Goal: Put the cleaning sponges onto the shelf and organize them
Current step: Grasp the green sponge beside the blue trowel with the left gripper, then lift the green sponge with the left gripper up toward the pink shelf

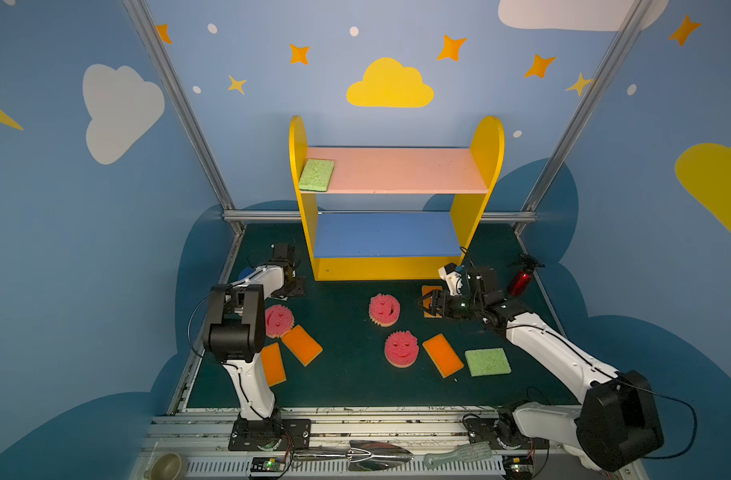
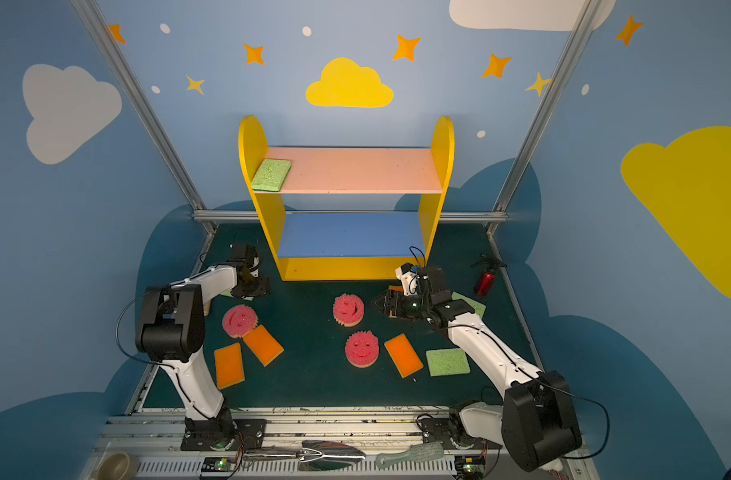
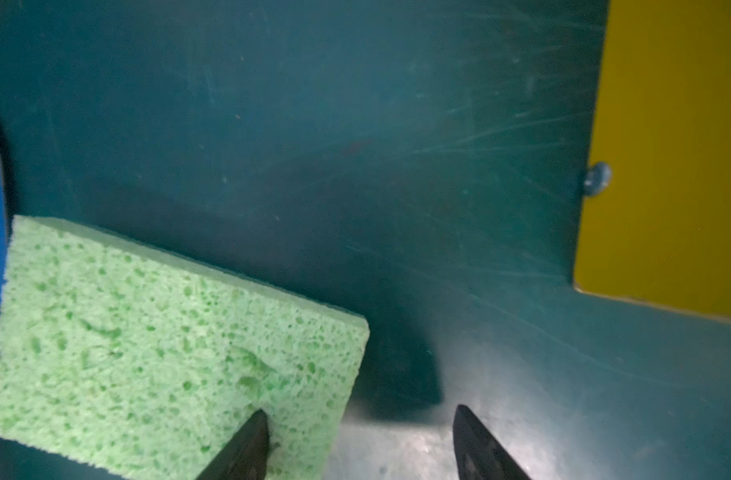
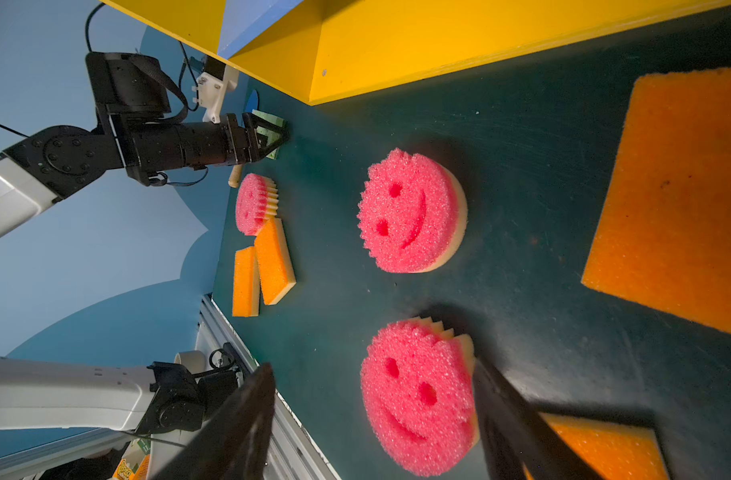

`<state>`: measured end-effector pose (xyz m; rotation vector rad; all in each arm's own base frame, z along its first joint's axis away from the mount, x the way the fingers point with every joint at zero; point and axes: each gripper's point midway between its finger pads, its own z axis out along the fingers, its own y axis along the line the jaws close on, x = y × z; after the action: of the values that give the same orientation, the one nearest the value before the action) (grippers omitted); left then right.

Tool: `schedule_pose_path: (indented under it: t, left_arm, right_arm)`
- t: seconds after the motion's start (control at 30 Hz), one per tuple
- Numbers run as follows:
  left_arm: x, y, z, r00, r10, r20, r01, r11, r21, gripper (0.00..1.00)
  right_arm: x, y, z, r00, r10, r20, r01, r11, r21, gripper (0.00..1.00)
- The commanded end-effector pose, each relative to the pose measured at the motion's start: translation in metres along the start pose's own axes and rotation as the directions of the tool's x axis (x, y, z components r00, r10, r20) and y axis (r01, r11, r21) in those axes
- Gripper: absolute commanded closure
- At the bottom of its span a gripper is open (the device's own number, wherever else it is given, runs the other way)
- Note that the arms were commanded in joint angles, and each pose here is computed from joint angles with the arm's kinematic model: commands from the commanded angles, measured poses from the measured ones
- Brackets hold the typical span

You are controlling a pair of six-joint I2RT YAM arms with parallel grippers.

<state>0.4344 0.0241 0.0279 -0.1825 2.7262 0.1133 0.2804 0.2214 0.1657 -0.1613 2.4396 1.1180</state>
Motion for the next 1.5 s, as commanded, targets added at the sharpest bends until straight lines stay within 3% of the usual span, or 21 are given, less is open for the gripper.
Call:
schedule_pose_path:
  t: [0.0,0.47,0.83,0.97,1.1,1.33,1.47]
  left_arm:
    - [0.015,0.013,0.012,0.998,0.001,-0.071,-0.004,0.999,-0.044,0.37]
    - [0.019,0.016,-0.005,0.998,-0.015,-0.058,0.01,0.996,-0.088,0.97]
    - [0.021,0.007,-0.057,1.0,0.029,-0.002,-0.029,0.993,-0.112,0.97]
    - [0.024,-0.008,-0.091,0.997,0.053,0.05,-0.05,0.996,-0.073,0.97]
    - [0.034,-0.044,-0.123,0.985,0.134,0.11,-0.138,0.99,0.034,0.97]
    - [0.051,-0.117,-0.188,0.905,0.314,0.286,-0.375,0.908,0.189,0.97]
    - [0.062,-0.155,-0.234,0.813,0.409,0.414,-0.537,0.801,0.263,0.97]
  right_arm:
    - [0.001,0.005,0.001,1.0,-0.003,-0.002,0.003,1.0,-0.025,0.27]
    - [0.005,0.015,-0.001,1.0,-0.023,-0.005,0.022,0.998,-0.052,0.29]
    - [0.011,0.022,-0.001,0.999,-0.032,-0.017,0.031,0.996,-0.084,0.31]
    - [0.013,0.025,-0.002,0.999,-0.034,-0.022,0.032,0.994,-0.1,0.31]
    - [0.014,0.031,-0.004,0.999,-0.041,-0.036,0.036,0.991,-0.128,0.31]
    - [0.013,0.048,-0.015,0.997,-0.04,-0.071,0.024,0.977,-0.213,0.28]
    - [0.011,0.067,-0.025,0.995,-0.019,-0.101,-0.011,0.957,-0.289,0.3]
